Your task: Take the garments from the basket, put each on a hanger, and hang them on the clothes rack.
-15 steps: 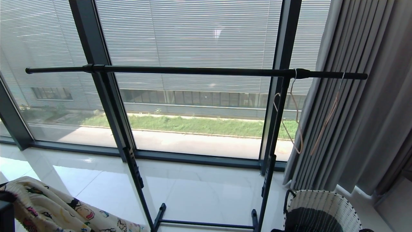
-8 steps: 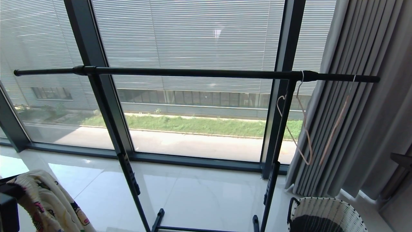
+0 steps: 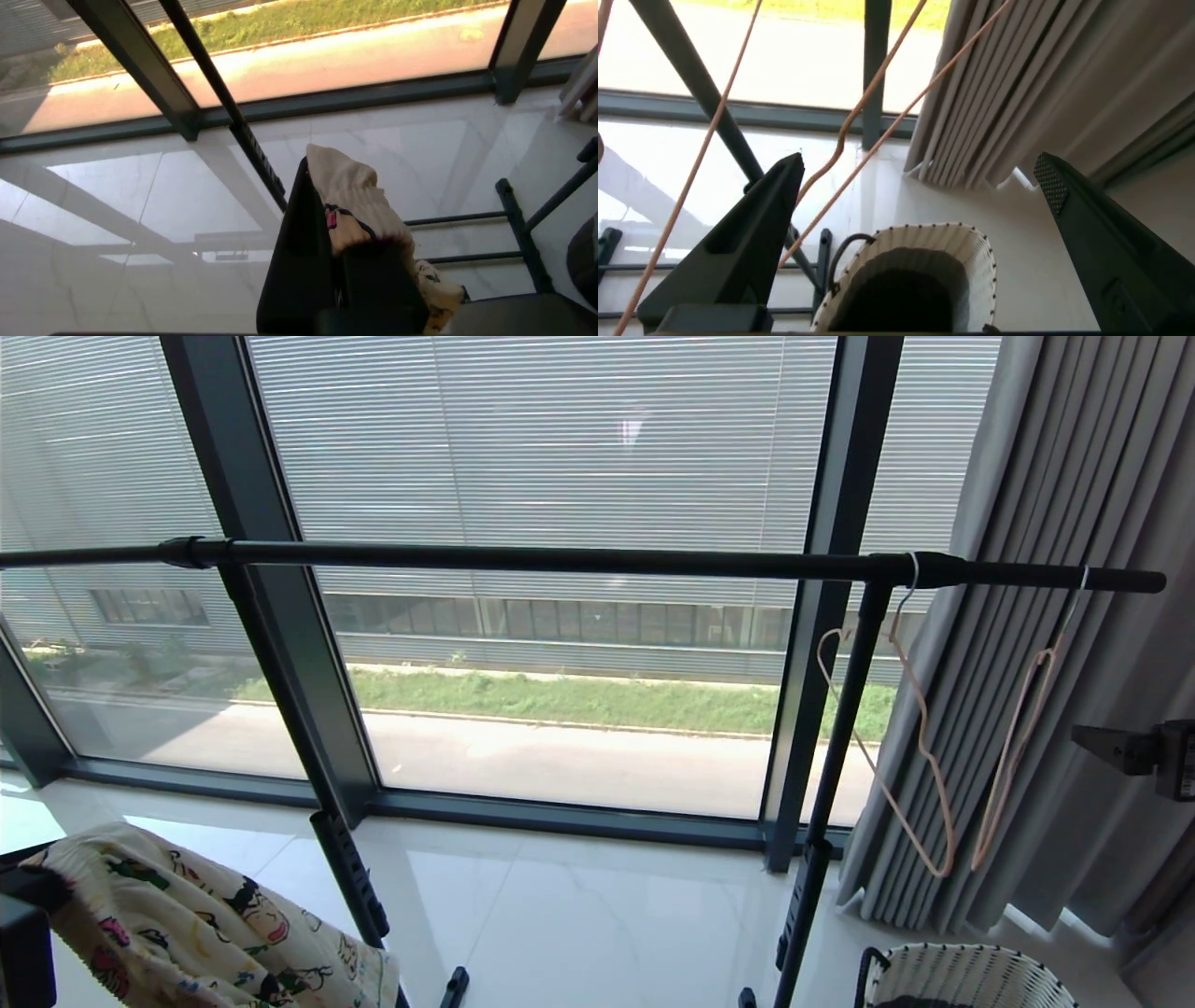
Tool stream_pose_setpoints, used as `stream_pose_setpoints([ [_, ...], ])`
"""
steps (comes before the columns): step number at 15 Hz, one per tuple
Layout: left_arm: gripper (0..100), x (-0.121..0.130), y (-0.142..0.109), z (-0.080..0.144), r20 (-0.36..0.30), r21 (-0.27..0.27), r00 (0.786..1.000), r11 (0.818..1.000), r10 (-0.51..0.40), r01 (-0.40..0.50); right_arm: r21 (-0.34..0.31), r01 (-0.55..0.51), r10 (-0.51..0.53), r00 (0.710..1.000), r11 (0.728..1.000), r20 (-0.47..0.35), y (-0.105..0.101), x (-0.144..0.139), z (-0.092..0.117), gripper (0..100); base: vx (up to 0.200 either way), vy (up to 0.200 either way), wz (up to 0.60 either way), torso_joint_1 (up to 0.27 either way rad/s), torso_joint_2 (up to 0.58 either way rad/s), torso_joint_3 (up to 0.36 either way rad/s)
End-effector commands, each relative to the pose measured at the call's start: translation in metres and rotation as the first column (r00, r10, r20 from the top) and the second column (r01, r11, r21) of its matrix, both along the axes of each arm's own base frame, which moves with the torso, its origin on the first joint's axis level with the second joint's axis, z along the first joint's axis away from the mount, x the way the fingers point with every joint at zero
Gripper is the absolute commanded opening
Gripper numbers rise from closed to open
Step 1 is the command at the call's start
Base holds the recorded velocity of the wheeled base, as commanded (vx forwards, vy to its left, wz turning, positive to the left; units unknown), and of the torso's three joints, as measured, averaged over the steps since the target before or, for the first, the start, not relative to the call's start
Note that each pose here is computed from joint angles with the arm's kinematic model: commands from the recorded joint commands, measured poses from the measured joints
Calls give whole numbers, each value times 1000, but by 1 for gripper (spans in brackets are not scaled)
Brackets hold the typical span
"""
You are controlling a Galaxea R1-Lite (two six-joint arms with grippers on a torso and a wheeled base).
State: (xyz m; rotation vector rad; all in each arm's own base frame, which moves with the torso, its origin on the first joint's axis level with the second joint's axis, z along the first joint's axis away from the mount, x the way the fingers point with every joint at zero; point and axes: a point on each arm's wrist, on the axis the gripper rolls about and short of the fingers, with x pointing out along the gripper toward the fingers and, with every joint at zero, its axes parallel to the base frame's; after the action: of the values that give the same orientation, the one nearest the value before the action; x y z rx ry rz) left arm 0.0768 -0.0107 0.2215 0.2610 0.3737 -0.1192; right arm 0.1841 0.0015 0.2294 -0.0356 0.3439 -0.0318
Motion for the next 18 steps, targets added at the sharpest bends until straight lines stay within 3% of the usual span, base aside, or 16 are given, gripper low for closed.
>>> stream_pose_setpoints([
  [1,0,0,0,0,-2,1,1000,1000,1,-1,1,-2,2,998,1000,-70,2,33,-14,100,0,0,0,0,0,0],
  [8,0,0,0,0,1,-1,1000,1000,4,-4,-16,23,-25,990,1000,-138,10,72,-34,100,0,0,0,0,0,0],
  [18,0,0,0,-1,-3,-2,1000,1000,5,-5,-28,111,-114,985,993,-132,5,58,-34,100,0,0,0,0,0,0],
])
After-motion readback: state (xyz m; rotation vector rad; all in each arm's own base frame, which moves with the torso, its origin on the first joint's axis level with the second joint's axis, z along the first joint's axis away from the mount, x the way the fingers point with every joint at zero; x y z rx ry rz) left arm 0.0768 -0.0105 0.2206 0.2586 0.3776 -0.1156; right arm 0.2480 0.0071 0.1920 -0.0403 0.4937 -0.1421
